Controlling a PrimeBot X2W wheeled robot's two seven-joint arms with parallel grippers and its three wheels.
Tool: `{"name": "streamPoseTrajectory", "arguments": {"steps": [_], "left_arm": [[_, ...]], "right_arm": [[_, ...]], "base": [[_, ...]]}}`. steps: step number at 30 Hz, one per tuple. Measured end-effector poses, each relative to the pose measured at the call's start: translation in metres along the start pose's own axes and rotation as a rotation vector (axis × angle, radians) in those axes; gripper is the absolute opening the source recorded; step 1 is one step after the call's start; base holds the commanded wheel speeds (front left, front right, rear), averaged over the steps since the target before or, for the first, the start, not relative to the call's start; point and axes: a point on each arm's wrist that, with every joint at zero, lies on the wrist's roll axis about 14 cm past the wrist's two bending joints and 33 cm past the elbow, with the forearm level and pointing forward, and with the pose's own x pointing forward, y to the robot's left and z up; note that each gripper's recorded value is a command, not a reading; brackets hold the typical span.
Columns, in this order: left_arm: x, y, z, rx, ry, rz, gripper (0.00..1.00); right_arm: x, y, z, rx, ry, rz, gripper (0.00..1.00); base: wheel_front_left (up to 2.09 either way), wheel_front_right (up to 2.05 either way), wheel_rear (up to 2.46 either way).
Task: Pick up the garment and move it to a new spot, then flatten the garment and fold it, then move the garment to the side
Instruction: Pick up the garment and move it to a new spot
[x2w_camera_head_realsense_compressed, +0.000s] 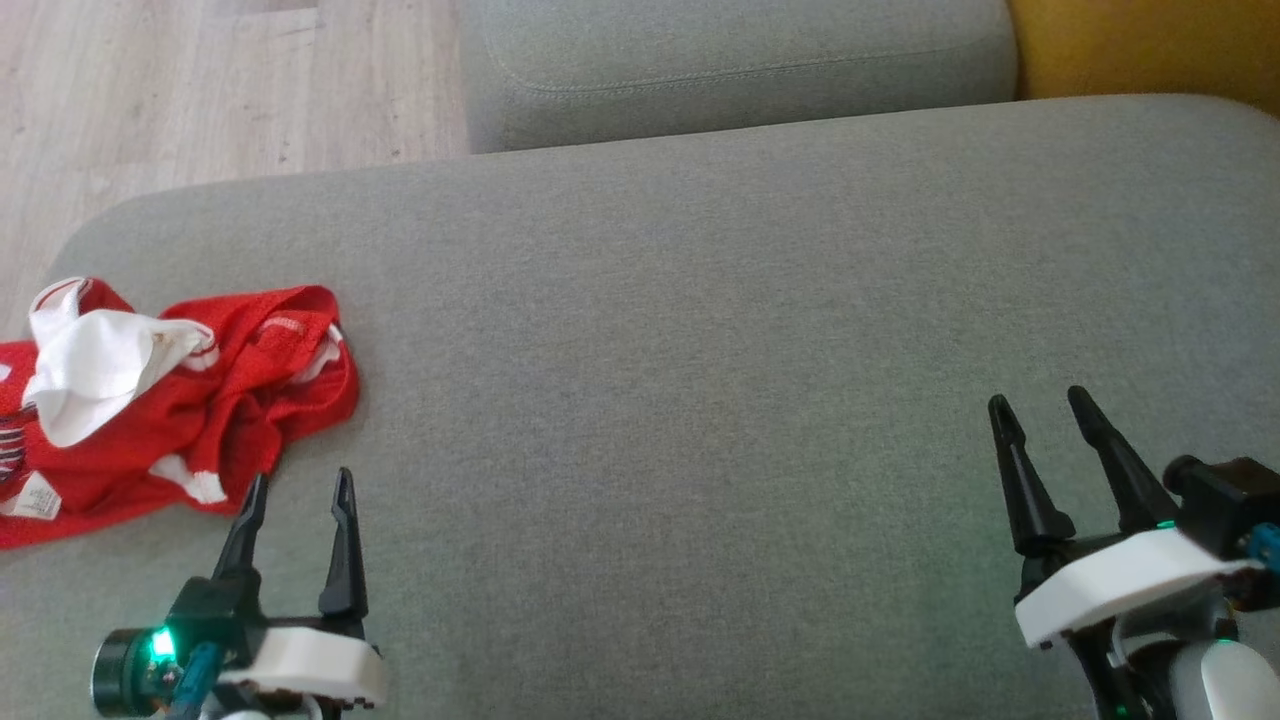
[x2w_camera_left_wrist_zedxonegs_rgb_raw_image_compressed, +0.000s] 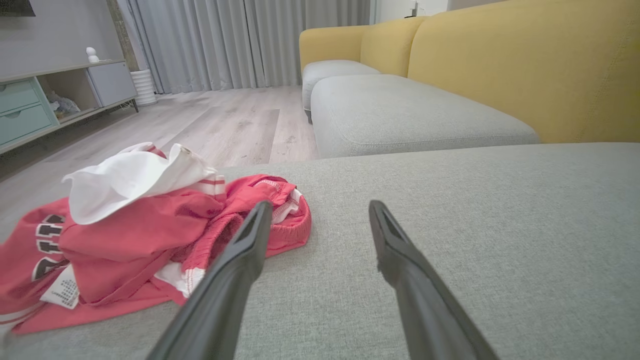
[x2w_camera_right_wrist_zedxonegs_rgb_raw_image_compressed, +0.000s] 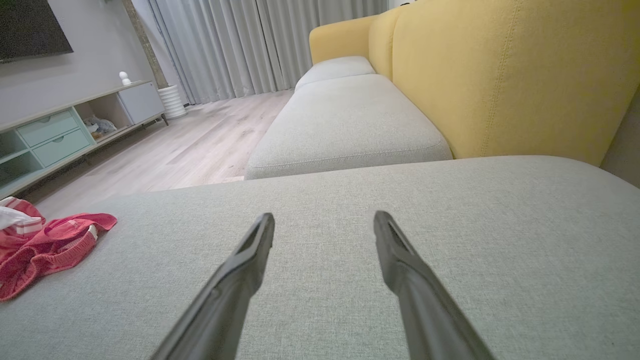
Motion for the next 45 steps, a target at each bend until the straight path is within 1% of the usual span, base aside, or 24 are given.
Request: {"name": "streamPoseTrajectory", "arguments": {"steps": [4,9,14,20,26,35,45], "left_arm": [[-0.003,0.008,0.003,-0.001,-0.015,0.032,1.00],[-0.012,0.030,0.008,-0.027,-0.030,0.103,1.00],[-0.026,0.058,0.012,-0.041,-0.042,0.184,1.00],[-0.047,0.094,0.018,-0.055,-0.054,0.292,1.00],[-0.068,0.123,0.024,-0.075,-0.089,0.394,1.00],[-0.095,0.143,0.025,-0.087,-0.120,0.489,1.00],[-0.114,0.158,0.029,-0.108,-0.162,0.569,1.00]], "right_arm": [[0.005,0.005,0.003,-0.004,-0.007,0.017,1.00],[0.016,0.021,0.004,-0.010,0.001,0.072,1.00],[0.029,0.043,0.002,-0.026,0.016,0.145,1.00],[0.043,0.077,-0.003,-0.040,0.045,0.252,1.00],[0.053,0.104,-0.004,-0.047,0.056,0.336,1.00],[0.060,0.133,-0.003,-0.054,0.061,0.422,1.00],[0.062,0.140,-0.001,-0.056,0.058,0.441,1.00]], "base": [[0.00,0.00,0.00],[0.00,0.00,0.00],[0.00,0.00,0.00],[0.00,0.00,0.00],[0.00,0.00,0.00],[0.00,0.00,0.00],[0.00,0.00,0.00]]}}
